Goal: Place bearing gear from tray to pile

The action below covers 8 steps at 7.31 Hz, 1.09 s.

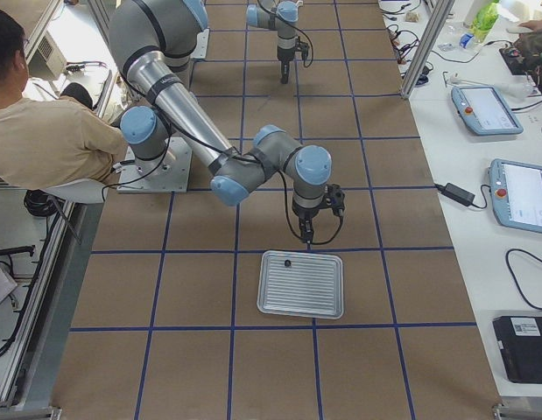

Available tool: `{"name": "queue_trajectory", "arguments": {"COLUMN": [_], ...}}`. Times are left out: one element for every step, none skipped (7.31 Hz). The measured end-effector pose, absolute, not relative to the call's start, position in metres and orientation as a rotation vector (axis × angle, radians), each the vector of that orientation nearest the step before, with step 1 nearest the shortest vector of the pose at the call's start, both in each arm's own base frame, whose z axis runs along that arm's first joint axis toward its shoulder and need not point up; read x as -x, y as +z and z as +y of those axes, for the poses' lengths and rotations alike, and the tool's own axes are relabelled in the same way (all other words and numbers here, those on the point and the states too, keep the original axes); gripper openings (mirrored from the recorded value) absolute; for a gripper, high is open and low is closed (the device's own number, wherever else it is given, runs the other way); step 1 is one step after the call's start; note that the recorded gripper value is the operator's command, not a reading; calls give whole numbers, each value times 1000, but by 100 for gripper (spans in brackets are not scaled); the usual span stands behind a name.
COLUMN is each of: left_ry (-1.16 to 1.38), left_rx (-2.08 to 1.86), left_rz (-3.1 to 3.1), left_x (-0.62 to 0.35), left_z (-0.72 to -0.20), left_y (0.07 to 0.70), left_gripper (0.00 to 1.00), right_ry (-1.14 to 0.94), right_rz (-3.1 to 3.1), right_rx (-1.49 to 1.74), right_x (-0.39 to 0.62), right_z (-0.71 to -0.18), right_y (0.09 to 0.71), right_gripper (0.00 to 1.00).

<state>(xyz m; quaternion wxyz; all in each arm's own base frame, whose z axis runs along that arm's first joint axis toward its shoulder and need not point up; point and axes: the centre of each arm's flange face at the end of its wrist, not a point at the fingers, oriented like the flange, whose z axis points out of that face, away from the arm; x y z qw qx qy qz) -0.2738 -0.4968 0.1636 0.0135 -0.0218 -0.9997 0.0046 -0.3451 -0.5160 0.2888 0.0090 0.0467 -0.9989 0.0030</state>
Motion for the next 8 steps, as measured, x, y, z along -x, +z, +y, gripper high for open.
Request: {"name": "queue_trajectory", "arguments": {"left_ry": [32, 61, 57, -6, -78, -135, -192, -249], "left_rx": [73, 68, 29, -11, 8, 67, 125, 189], "left_rz": [-3119, -3120, -3125, -3134, -3148, -3176, -3226, -3264], "left_x": [271, 262, 237, 200, 162, 127, 89, 54], "left_z": [-499, -505, -519, -534, -541, -542, -538, -531], "left_y": [169, 179, 192, 206, 218, 225, 227, 224], "left_gripper": [0, 0, 0, 0, 0, 0, 0, 0], "right_ry": [2, 8, 7, -1, -12, -25, -40, -62], "right_rz": [-3115, -3105, -3100, -3102, -3110, -3122, -3134, -3135], "right_rx": [-201, -259, -296, -310, -311, -309, -307, -305], "right_x": [357, 368, 376, 382, 391, 400, 404, 406], "right_z": [-514, -513, -513, -512, -509, -505, -502, -500], "right_y": [276, 265, 253, 241, 228, 215, 203, 198], "right_gripper": [100, 89, 86, 82, 79, 75, 65, 60]}}
